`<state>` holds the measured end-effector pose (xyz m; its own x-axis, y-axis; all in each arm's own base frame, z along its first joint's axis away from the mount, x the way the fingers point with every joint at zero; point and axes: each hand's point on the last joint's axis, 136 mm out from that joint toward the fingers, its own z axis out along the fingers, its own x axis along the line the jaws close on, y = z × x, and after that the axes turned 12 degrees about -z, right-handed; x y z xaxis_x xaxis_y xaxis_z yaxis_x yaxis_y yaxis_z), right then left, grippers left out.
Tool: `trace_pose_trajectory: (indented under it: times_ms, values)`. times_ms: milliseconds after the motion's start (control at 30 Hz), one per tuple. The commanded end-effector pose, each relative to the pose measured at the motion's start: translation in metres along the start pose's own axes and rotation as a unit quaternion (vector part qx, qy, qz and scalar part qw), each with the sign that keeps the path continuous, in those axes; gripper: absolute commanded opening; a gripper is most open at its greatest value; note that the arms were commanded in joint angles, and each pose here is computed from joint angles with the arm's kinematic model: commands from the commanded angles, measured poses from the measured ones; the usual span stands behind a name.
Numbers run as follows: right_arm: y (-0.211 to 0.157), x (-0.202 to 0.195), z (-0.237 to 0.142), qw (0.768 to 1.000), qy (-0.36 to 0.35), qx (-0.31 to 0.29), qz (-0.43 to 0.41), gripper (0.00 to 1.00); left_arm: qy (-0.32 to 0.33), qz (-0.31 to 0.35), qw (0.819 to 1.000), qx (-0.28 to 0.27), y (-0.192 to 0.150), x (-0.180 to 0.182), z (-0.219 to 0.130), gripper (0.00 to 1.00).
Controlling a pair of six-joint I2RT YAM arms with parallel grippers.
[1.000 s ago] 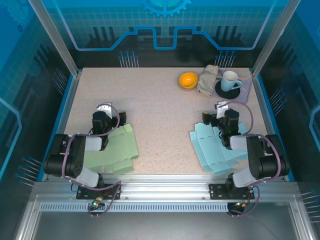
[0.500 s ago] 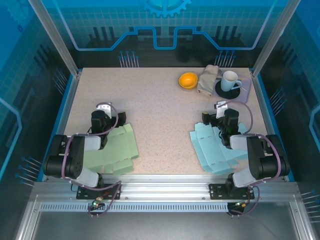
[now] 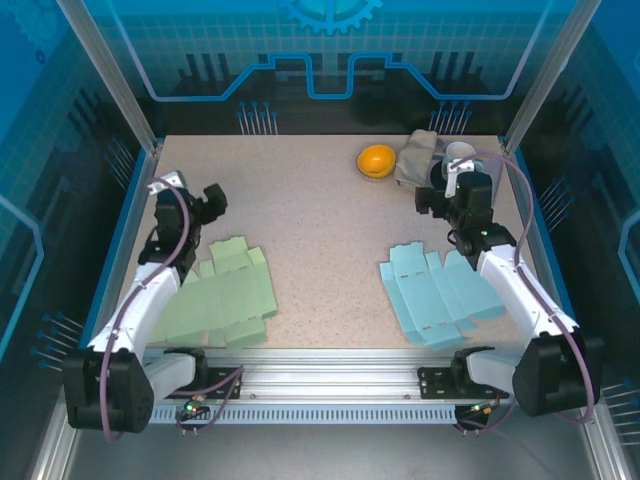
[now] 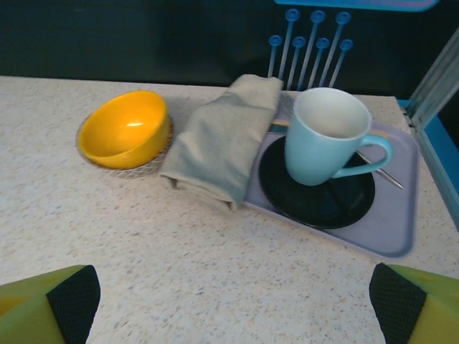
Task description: Fold the paper box
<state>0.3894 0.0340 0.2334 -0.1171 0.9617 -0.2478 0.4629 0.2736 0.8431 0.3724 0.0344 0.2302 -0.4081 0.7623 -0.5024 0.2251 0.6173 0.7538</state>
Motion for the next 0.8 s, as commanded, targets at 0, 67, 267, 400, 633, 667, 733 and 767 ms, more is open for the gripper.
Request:
trace_pose_trajectory:
  times_ms: [0, 67, 267, 400, 633, 667, 733, 767]
  values:
    - [-0.011, 0.045, -0.015, 0.987, 0.089, 0.04, -0.129, 0.99, 0.049, -0.047, 0.99, 0.123, -0.038, 0.011, -0.022, 0.99]
    - [0.0, 0.076, -0.023, 0.959, 0.173, 0.011, -0.225, 0.99, 0.039, -0.034, 0.985, 0.164, -0.041, -0.001, -0.035, 0.99]
    - [-0.028, 0.148, -0.076, 0.786, 0.44, -0.03, -0.432, 0.89, -0.049, -0.006, 0.968, 0.247, -0.066, -0.023, -0.075, 0.99]
    - [-0.054, 0.141, -0.059, 0.741, 0.452, 0.032, -0.495, 0.77, -0.061, -0.008, 0.969, 0.238, -0.075, -0.013, -0.091, 0.99]
    - [-0.081, 0.133, -0.019, 0.697, 0.44, 0.117, -0.555, 0.62, -0.064, -0.007, 0.971, 0.229, -0.079, -0.013, -0.096, 0.99]
    - [-0.084, 0.134, -0.014, 0.69, 0.439, 0.124, -0.562, 0.61, -0.063, -0.006, 0.971, 0.232, -0.08, -0.013, -0.095, 0.99]
    - [-0.092, 0.135, -0.007, 0.675, 0.445, 0.144, -0.571, 0.6, -0.06, -0.002, 0.971, 0.231, -0.08, -0.013, -0.096, 0.99]
    - [-0.097, 0.135, -0.004, 0.666, 0.451, 0.155, -0.574, 0.6, -0.059, 0.001, 0.972, 0.229, -0.08, -0.012, -0.096, 0.99]
